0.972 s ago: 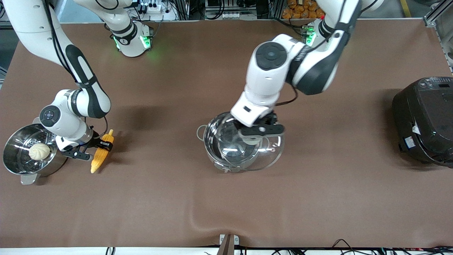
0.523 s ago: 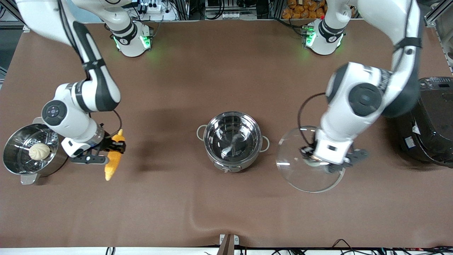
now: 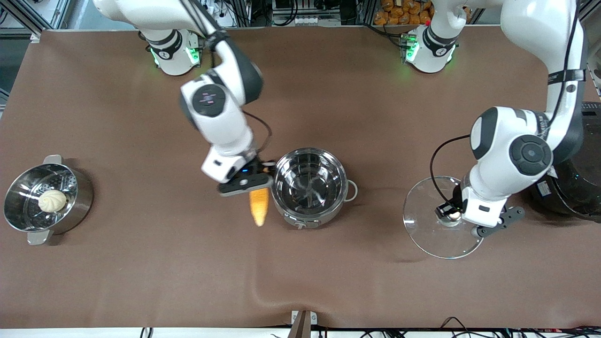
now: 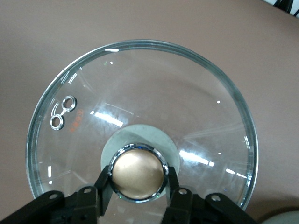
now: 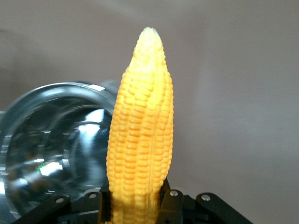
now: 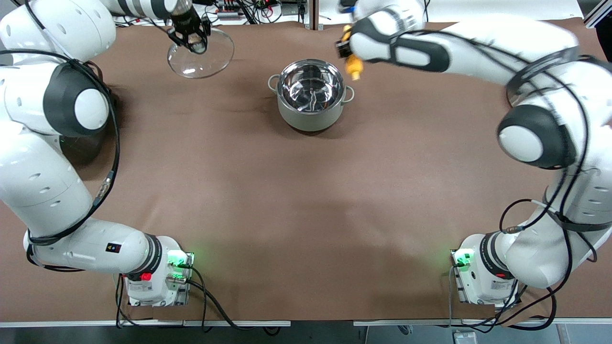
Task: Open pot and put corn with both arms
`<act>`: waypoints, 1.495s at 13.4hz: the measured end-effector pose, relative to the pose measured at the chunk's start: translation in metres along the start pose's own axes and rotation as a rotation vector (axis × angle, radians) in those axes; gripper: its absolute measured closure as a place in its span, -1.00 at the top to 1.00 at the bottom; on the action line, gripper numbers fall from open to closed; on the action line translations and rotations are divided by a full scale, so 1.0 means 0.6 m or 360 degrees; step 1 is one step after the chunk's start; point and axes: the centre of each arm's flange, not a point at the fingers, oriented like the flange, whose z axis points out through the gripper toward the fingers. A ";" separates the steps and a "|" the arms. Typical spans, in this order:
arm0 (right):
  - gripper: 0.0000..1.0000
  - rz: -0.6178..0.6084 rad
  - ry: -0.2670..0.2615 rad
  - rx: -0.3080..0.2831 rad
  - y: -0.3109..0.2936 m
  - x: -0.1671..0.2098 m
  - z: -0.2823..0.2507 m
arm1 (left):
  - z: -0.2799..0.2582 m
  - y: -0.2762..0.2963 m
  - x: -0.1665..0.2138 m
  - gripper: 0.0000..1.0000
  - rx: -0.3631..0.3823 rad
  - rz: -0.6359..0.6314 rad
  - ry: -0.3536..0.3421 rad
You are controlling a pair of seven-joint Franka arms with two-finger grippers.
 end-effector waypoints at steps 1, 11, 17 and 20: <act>-0.27 0.0048 0.0018 0.0022 -0.043 -0.008 0.023 | 0.025 -0.010 -0.012 -0.02 -0.0005 0.0001 0.0002; 0.76 0.0235 -0.0036 0.0016 -0.153 -0.056 0.127 | 0.203 -0.049 -0.068 -0.02 -0.0056 0.0032 0.0040; 1.00 0.0562 -0.0078 -0.0092 0.208 0.125 -0.096 | 0.173 -0.039 -0.051 0.92 -0.0093 0.0070 0.0112; 1.00 0.0452 -0.0111 -0.0121 0.389 0.133 -0.186 | 0.068 -0.036 -0.036 1.00 -0.0126 0.0135 0.0184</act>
